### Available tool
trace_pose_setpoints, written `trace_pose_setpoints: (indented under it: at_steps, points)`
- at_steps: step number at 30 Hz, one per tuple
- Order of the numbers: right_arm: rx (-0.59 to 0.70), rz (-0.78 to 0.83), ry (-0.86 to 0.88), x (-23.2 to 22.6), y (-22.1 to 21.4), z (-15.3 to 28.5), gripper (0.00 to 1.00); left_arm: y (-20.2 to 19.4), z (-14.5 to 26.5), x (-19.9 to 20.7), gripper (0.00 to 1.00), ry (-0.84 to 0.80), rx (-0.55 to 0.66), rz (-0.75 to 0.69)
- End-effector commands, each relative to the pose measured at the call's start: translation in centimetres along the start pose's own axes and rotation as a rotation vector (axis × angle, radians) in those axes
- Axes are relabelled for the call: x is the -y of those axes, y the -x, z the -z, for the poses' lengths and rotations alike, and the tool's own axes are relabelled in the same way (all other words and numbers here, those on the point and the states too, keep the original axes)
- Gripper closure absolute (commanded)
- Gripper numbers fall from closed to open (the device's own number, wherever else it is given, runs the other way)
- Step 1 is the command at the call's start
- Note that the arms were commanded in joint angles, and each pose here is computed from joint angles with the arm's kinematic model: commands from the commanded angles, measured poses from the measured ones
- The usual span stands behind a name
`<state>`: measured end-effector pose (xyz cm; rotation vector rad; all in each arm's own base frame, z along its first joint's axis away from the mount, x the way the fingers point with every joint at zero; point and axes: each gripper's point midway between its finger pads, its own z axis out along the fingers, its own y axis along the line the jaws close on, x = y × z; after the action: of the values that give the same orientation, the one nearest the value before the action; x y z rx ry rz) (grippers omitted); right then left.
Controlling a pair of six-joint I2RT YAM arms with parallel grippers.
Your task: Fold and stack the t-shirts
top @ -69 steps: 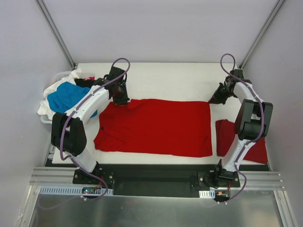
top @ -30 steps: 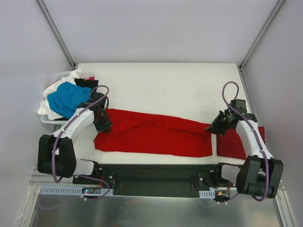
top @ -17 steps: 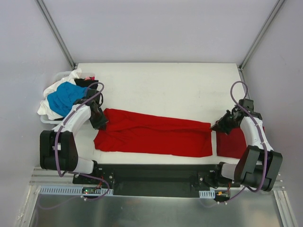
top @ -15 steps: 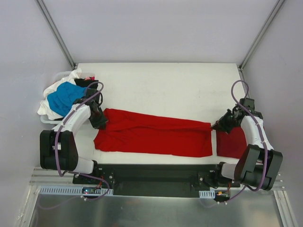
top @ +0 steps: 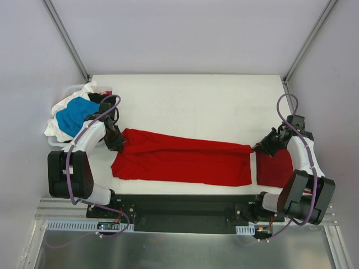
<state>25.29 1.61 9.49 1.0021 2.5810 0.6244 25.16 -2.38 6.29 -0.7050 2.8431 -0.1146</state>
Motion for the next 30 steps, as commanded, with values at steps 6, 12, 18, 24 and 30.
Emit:
trace_pose_setpoints:
  at_steps: [6, 12, 18, 24, 30]
  points:
    - [0.018, 0.022, -0.001, 0.8, -0.8, 0.3, 0.99, 0.0, 0.3, -0.4, 0.8, -0.002, -0.005, -0.019]
    - [0.009, 0.021, -0.022, 1.5, -1.6, 0.4, 0.15, 0.0, 0.7, -0.4, 0.06, -0.005, 0.007, -0.027]
    - [0.026, 0.029, -0.016, 1.0, -1.1, 1.0, 0.14, 1.0, 1.3, 0.1, 0.01, -0.02, 0.03, -0.031]
    - [0.021, 0.076, 0.028, -1.6, -0.2, 0.5, 0.56, 3.0, 2.5, 3.0, 0.06, -0.073, 0.066, -0.038]
    - [-0.012, 0.21, 0.02, -6.7, -1.0, -1.3, 0.99, 5.7, 4.2, 8.8, 0.8, -0.14, 0.138, -0.093]
